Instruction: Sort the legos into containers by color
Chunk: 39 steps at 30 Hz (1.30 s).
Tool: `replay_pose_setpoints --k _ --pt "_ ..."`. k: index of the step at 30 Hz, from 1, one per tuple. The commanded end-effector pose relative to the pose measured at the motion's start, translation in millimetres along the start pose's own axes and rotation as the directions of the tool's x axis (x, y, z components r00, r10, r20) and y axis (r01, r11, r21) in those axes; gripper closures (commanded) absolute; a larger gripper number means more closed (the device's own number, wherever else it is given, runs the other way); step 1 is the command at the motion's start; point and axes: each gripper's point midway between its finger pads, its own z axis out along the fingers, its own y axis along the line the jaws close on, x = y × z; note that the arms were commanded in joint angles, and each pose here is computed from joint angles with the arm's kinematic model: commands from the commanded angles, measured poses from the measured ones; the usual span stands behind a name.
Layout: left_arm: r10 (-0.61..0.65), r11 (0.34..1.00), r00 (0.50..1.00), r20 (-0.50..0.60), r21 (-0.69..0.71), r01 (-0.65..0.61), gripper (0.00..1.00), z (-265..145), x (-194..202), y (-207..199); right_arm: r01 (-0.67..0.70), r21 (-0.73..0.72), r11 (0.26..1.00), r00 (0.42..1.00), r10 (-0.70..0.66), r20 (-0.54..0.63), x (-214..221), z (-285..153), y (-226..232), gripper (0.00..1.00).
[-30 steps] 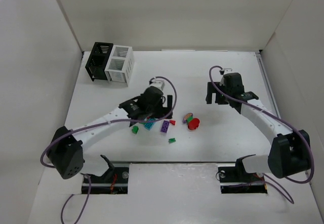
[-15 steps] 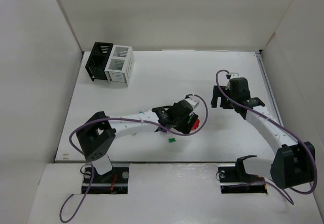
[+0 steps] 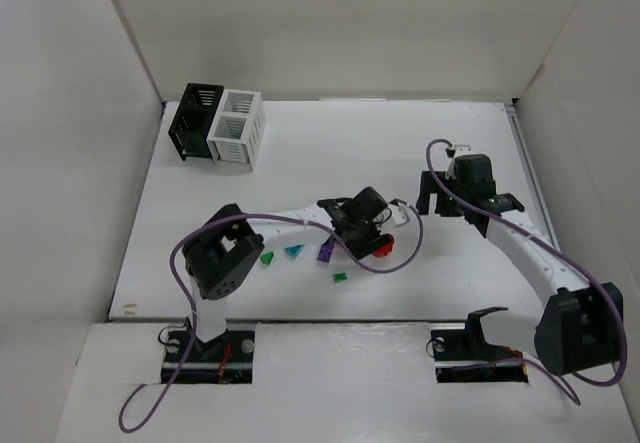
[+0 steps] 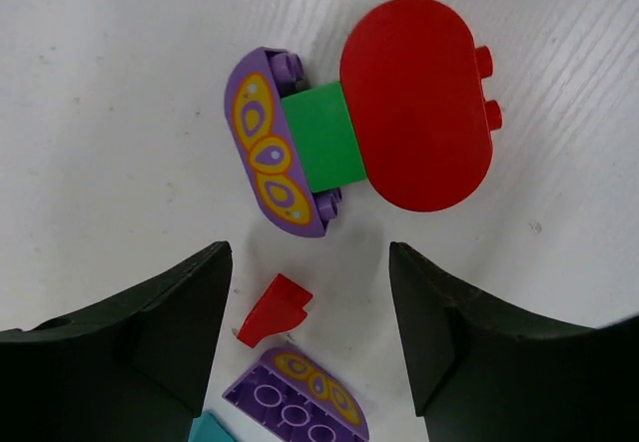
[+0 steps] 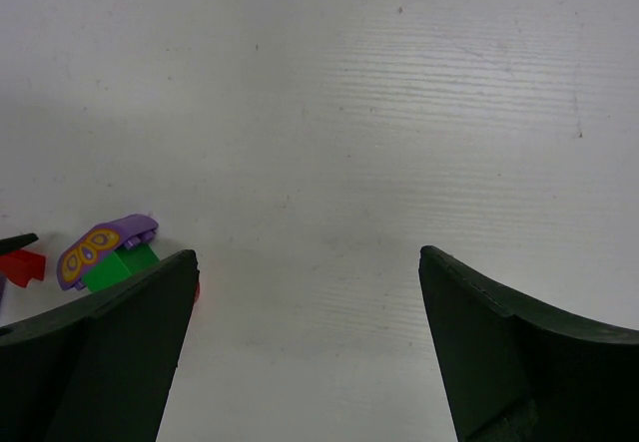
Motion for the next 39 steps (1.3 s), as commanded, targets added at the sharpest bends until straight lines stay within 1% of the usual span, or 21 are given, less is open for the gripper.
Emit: replay_pose_setpoints --k 1,3,4,8,9,11,12,17,18,23,25,27,28,30,31,33,36,39 --pt "0.054 0.998 0.998 0.035 0.042 -0.055 0.39 -8 -12 9 0.003 0.001 1.000 1.000 -0.003 0.026 -3 -8 -3 0.04" --pt "0.018 0.999 1.000 0.023 0.044 -0.019 0.43 -4 -7 16 0.003 0.001 1.000 1.000 -0.003 0.026 -3 -8 -3 0.04" --pt "-0.011 1.000 0.999 0.042 0.026 0.010 0.43 -6 -13 27 0.003 0.001 1.000 1.000 -0.003 0.026 -3 -8 -3 0.04" --pt "-0.032 0.996 0.997 0.074 0.090 0.025 0.43 -6 -22 26 -0.003 0.008 1.000 1.000 0.003 0.028 -3 -8 -5 0.04" --pt "-0.024 0.994 0.996 0.082 0.111 0.014 0.40 -6 -23 23 -0.003 0.008 1.000 1.000 0.003 0.028 -3 -8 -5 0.04" --pt "-0.014 0.991 0.997 0.081 0.136 0.003 0.37 -3 -21 18 -0.003 0.017 1.000 1.000 0.003 0.029 -4 -8 -7 0.04" --pt "0.019 0.986 0.996 0.086 0.162 -0.033 0.32 -2 -22 15 -0.003 0.017 1.000 1.000 0.003 0.029 -4 -8 -7 0.04" --pt "0.048 0.979 0.992 0.116 0.192 -0.069 0.32 -2 -26 14 -0.010 0.023 1.000 0.999 0.009 0.031 -4 -8 -10 0.04" --pt "0.061 0.977 0.988 0.141 0.194 -0.088 0.32 -5 -35 15 -0.010 0.023 1.000 0.999 0.009 0.031 -4 -8 -10 0.04" --pt "0.094 0.976 0.991 0.100 0.186 -0.111 0.32 1 -38 21 -0.010 0.023 1.000 0.999 0.009 0.031 -6 -9 -10 0.04" --pt "0.104 0.976 0.992 0.077 0.185 -0.117 0.33 6 -35 23 0.012 -0.002 1.000 1.000 -0.012 0.026 -5 -9 -6 0.04" --pt "0.112 0.974 0.992 0.060 0.192 -0.122 0.34 9 -30 22 0.027 -0.071 0.997 0.999 -0.026 0.018 -2 -9 5 0.04" --pt "0.113 0.975 0.990 0.081 0.183 -0.126 0.34 5 -36 24 0.029 -0.096 0.995 0.999 -0.027 0.025 -4 -9 10 0.04" --pt "0.113 0.975 0.990 0.085 0.181 -0.127 0.34 3 -31 22 0.034 -0.113 0.993 0.999 -0.034 0.000 7 -6 14 0.04" --pt "0.107 0.977 0.988 0.108 0.175 -0.124 0.34 -3 -34 26 0.035 -0.115 0.993 0.999 -0.034 0.011 5 -9 14 0.04" --pt "0.107 0.977 0.987 0.119 0.170 -0.127 0.34 -3 -33 25 0.025 -0.070 0.997 1.000 -0.025 0.006 7 -12 6 0.04" --pt "0.106 0.974 0.986 0.126 0.186 -0.128 0.34 -4 -34 22 0.016 -0.074 0.997 1.000 -0.014 0.028 2 -17 8 0.04" --pt "0.127 0.965 0.986 0.105 0.216 -0.148 0.35 5 -30 19 0.006 -0.062 0.998 1.000 -0.005 0.019 5 -20 6 0.04"
